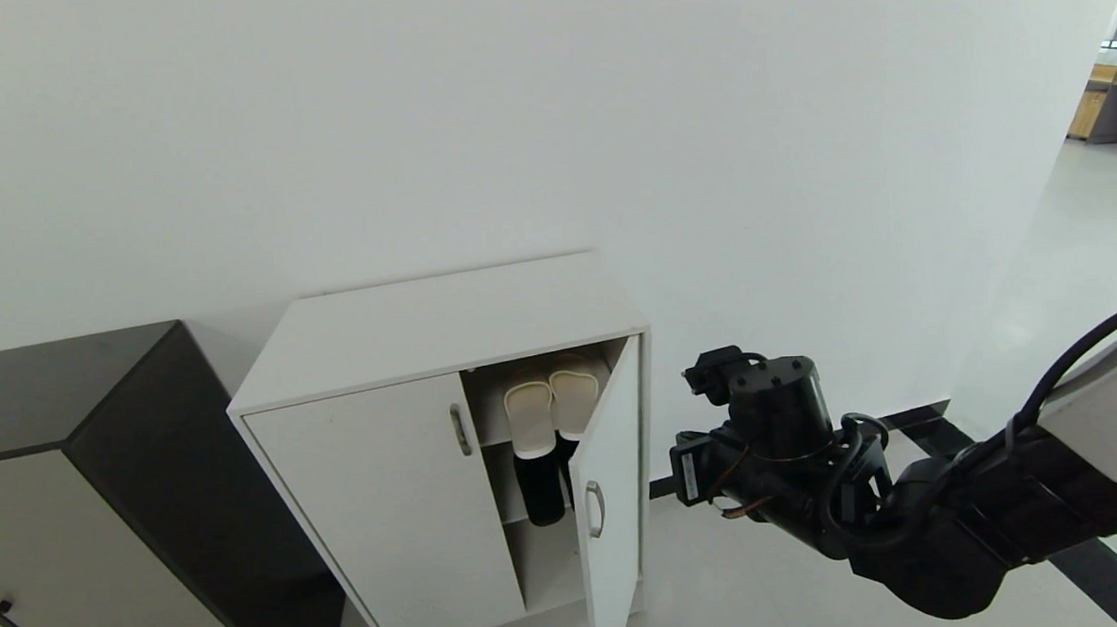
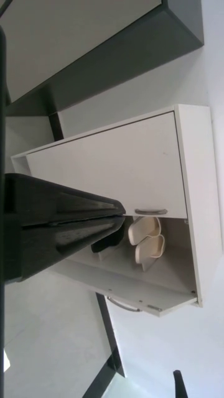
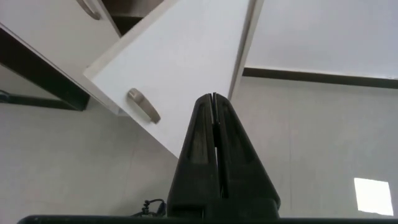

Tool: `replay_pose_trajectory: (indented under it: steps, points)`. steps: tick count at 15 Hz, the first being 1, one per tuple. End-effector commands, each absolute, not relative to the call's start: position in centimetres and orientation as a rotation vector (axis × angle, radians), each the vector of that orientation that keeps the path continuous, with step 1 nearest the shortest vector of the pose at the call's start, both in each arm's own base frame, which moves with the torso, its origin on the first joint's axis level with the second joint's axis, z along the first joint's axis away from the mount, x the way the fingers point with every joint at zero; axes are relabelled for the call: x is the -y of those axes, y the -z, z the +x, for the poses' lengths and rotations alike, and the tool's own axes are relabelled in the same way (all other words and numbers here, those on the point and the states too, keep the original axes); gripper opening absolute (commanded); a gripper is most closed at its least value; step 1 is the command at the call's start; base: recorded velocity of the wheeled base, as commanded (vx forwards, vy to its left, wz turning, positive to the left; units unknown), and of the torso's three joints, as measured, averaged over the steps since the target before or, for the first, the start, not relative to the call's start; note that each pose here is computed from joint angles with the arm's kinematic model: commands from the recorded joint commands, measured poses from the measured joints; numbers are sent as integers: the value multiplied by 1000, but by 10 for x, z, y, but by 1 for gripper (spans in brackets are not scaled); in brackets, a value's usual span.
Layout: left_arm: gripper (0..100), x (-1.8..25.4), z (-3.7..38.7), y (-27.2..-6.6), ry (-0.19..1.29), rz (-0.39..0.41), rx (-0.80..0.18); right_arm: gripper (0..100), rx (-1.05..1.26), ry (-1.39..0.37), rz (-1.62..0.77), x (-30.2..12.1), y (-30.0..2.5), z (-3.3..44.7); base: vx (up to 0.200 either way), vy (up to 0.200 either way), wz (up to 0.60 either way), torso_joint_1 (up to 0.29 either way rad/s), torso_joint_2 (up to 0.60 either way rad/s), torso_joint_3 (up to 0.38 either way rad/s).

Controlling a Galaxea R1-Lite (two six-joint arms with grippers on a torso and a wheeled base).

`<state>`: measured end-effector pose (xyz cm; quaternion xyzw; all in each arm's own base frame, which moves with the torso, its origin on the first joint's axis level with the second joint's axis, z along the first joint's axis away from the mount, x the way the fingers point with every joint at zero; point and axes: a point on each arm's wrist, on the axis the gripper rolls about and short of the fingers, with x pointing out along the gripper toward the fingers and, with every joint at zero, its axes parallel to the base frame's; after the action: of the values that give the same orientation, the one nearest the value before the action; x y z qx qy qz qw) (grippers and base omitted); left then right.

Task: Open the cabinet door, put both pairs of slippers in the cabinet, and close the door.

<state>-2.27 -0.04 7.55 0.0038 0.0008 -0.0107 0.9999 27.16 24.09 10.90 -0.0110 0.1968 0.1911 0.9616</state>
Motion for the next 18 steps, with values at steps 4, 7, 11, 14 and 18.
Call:
replay_pose_trajectory:
  steps: [4, 7, 11, 14, 18]
  points:
    - [0, 0, -23, -76, 21, 8, -3, 0, -404, -388, -26, -242, -107, 272, 0, 0, 300, -1, 0, 1]
    - [0, 0, -23, -76, 23, 9, -3, 0, -405, -388, -27, -242, -106, 272, 0, 0, 600, 2, 4, 6]
    - [0, 0, -23, -76, 21, 9, -3, 0, -403, -390, -46, -241, -105, 272, 0, 0, 150, 1, 1, 2]
    - [0, 0, -23, -76, 21, 9, -3, 0, -395, -402, -44, -238, -104, 270, 0, 0, 0, 0, 0, 0]
    - [0, 0, -23, -76, 21, 9, -3, 0, -352, -506, -97, -213, -98, 267, 0, 0, 0, 0, 0, 0]
